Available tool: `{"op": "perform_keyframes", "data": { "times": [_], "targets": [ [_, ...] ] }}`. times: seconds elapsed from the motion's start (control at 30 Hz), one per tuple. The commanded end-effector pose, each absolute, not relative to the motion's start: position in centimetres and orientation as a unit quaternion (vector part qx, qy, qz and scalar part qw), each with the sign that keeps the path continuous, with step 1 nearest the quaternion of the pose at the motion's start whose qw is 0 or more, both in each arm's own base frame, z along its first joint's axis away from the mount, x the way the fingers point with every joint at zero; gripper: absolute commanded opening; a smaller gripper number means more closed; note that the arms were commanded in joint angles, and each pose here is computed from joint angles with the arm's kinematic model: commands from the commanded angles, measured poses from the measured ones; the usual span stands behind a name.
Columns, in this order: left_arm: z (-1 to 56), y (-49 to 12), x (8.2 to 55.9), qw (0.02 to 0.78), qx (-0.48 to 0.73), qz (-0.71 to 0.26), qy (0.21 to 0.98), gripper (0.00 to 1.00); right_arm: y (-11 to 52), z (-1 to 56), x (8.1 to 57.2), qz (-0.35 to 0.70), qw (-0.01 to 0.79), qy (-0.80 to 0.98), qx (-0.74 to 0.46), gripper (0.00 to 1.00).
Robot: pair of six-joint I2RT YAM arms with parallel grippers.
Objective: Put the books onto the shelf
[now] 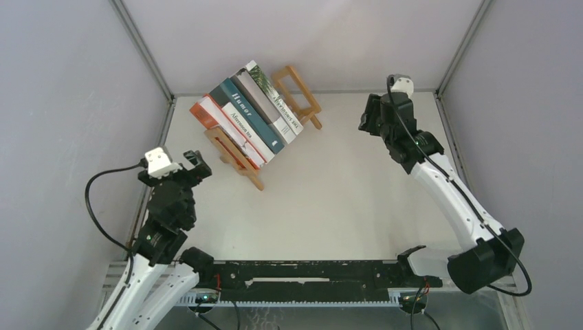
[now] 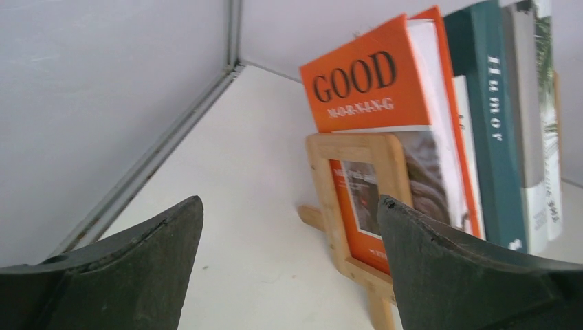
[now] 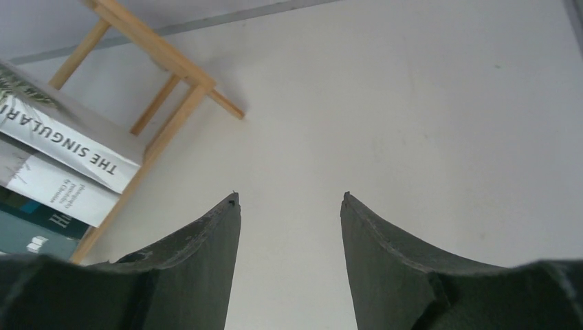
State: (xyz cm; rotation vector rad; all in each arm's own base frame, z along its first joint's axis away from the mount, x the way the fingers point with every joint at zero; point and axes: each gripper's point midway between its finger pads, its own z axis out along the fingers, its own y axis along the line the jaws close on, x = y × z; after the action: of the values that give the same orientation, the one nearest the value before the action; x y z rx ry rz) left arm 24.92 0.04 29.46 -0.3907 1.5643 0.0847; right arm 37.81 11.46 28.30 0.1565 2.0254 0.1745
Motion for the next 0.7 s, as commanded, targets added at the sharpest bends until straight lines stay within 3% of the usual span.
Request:
{"op": "perform_keyframes", "data": {
  "times": [0.0,0.1,0.3,0.67],
  "targets": [
    [29.5,1.9,24.3,0.706,-0.170,0.065,0.684,1.00,8.1,28.7,35.7,0.022,0.539,0.834,0.115,0.63],
    [28.7,2.5,24.3,0.701,-0.179,0.065,0.687,1.00,7.4,28.1,34.4,0.018,0.534,0.836,0.120,0.66],
    [26.7,2.6,24.8,0.681,-0.222,0.049,0.696,1.00,12.0,28.8,35.0,0.112,0.539,0.835,0.012,0.66],
    [23.8,2.2,25.2,0.642,-0.348,-0.015,0.683,1.00,21.3,26.9,43.8,0.213,0.501,0.825,-0.152,0.65]
  ]
}}
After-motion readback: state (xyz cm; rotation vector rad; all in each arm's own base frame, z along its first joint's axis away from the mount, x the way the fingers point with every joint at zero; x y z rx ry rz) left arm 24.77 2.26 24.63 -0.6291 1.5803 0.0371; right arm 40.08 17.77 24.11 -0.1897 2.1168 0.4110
